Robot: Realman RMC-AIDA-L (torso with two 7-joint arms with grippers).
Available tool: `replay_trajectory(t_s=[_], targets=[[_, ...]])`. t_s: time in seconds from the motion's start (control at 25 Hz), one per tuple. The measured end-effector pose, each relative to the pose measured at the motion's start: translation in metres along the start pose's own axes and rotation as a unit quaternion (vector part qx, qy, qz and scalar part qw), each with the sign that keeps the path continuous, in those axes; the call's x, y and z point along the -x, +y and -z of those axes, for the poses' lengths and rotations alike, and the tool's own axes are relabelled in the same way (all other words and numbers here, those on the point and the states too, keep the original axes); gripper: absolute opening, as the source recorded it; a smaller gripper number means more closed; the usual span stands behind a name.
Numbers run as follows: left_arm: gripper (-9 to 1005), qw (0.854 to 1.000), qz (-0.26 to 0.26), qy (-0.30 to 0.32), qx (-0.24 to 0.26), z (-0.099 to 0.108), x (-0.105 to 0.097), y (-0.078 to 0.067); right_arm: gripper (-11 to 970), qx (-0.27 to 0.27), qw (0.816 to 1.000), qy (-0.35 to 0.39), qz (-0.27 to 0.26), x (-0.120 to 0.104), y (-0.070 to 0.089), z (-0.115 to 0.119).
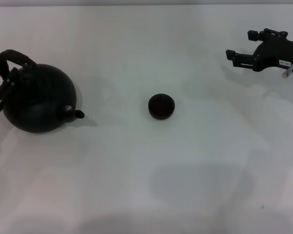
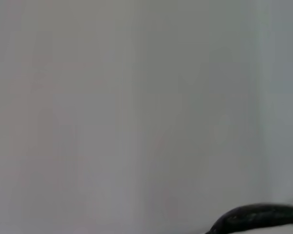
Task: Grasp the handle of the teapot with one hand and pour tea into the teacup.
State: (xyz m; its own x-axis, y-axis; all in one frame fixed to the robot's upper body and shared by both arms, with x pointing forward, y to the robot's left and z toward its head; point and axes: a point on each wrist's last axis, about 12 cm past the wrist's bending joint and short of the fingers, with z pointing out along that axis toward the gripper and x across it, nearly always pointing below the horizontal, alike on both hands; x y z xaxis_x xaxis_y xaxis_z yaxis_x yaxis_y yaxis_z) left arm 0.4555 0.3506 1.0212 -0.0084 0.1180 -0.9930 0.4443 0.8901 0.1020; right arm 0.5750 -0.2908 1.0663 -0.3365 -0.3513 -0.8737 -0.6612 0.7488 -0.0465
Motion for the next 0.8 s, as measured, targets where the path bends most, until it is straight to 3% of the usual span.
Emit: replay_trajectory(t_s=[0.32, 0.6, 0.8], targets=[[695, 0.999, 0.021, -0.046, 0.004, 0.036, 0.007, -0.002, 842, 0.000, 1.000, 0.000, 0.001, 0.000, 0.000, 0.000], [711, 0.995, 0.052, -0.053, 0.069, 0.083, 0.007, 0.006, 842, 0.000, 1.000, -0.003, 0.015, -0.003, 0.000, 0.003], [711, 0.990, 0.075, -0.037, 0.113, 0.105, -0.001, 0.009, 844, -0.008, 1.000, -0.011, 0.005, -0.009, -0.003, 0.007]])
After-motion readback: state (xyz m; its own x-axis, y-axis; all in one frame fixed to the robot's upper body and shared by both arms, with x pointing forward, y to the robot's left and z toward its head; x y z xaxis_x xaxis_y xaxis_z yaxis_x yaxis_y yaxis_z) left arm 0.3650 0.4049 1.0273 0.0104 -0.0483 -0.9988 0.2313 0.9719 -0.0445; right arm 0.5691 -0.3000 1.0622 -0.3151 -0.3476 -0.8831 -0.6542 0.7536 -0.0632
